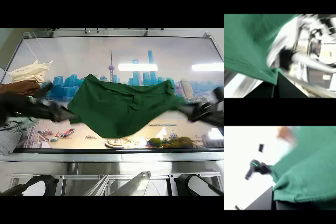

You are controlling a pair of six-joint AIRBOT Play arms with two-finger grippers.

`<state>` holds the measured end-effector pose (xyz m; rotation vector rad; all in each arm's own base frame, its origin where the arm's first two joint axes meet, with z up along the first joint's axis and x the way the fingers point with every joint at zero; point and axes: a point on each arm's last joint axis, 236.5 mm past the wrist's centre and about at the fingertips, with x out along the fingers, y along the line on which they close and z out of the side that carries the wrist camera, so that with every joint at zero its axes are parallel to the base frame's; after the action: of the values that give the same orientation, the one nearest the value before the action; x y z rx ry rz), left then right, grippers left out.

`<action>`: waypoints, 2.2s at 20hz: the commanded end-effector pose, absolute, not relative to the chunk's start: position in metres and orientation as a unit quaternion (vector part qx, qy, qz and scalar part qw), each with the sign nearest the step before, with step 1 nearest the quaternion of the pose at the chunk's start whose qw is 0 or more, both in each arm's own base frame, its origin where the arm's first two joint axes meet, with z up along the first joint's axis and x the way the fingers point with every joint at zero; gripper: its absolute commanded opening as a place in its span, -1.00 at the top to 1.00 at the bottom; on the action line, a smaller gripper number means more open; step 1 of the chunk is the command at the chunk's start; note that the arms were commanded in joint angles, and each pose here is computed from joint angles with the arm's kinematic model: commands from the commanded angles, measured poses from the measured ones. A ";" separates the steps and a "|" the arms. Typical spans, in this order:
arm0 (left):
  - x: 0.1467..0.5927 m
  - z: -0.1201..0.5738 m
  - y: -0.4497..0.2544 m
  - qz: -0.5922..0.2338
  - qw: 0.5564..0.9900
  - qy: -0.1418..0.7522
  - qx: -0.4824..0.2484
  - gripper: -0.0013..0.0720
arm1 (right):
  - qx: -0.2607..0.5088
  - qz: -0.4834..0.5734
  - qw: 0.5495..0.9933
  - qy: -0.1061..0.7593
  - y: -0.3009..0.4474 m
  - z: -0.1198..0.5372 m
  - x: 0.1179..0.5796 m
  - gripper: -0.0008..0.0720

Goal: Fold the shirts.

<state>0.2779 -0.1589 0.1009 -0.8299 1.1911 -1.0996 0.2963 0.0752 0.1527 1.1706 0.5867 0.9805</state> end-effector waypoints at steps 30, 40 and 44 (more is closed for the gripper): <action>0.474 0.095 -0.060 -0.285 0.816 0.435 -0.253 0.90 | 0.269 0.282 0.879 0.275 0.058 0.117 0.482 0.93; 0.555 0.012 -0.047 -0.280 0.779 0.477 -0.295 0.90 | 0.261 0.224 0.876 0.338 0.027 -0.024 0.558 0.93; 0.526 -0.026 -0.061 -0.304 0.724 0.539 -0.305 0.91 | 0.210 0.236 0.858 0.405 0.023 -0.060 0.527 0.93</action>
<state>0.5438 -0.0535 -0.0012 -0.6408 1.0813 -0.6306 0.5454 0.0267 -0.0302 0.5062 0.7470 0.4827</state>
